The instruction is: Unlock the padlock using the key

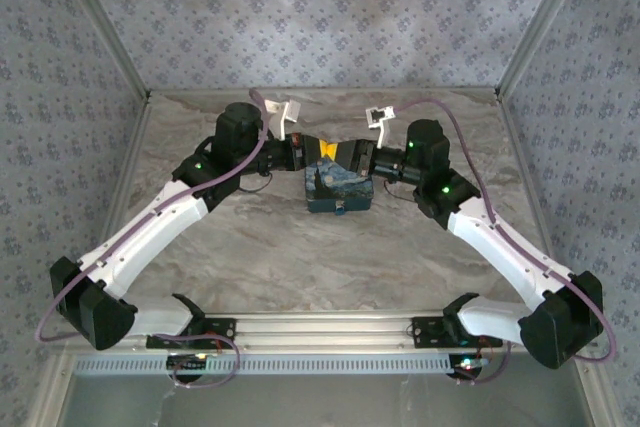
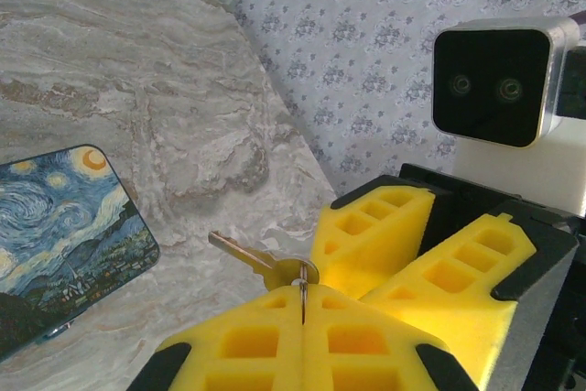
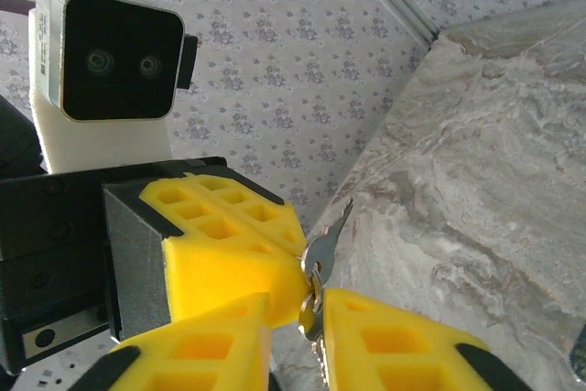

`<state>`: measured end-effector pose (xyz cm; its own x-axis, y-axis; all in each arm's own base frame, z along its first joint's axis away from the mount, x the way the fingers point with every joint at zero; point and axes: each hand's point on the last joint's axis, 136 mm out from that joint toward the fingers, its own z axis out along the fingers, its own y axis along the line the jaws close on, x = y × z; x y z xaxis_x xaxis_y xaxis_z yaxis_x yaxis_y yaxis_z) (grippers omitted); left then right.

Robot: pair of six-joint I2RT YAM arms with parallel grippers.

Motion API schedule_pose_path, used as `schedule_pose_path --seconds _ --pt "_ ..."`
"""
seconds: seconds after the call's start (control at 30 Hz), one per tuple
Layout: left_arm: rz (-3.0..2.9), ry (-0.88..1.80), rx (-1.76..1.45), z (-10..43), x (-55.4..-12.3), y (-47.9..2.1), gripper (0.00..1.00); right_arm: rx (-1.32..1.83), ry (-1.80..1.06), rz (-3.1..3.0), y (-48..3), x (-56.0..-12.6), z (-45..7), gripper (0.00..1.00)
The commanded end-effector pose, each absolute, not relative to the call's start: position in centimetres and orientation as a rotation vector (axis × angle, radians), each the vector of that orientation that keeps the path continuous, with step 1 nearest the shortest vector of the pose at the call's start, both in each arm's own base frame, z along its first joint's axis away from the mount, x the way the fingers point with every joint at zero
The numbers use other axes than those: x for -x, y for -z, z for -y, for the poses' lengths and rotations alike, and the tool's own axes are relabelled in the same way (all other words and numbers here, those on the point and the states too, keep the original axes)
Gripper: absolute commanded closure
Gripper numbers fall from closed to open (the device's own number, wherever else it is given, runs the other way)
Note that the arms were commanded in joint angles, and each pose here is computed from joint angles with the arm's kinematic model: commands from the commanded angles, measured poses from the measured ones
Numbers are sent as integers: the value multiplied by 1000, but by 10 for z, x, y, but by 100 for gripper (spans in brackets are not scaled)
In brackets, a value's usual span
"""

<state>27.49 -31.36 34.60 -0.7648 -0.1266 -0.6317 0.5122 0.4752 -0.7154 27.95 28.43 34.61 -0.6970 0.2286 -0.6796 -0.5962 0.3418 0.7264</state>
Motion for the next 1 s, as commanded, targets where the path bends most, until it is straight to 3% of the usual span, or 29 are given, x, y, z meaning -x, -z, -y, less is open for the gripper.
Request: schedule_pose_path --seconds 0.0,0.17,0.6,0.97 --pt "-1988 1382 -385 319 -262 -376 100 349 -1450 -1866 -348 -278 -287 81" --pt "-1962 1404 -393 320 -260 -382 100 325 -1435 -1894 -339 -284 -285 83" --pt "-1933 1432 -407 320 -256 -389 100 333 -1396 -1910 -333 -284 -283 100" --pt "-1914 1444 -421 320 -254 -394 100 344 -1367 -1902 -333 -281 -279 100"
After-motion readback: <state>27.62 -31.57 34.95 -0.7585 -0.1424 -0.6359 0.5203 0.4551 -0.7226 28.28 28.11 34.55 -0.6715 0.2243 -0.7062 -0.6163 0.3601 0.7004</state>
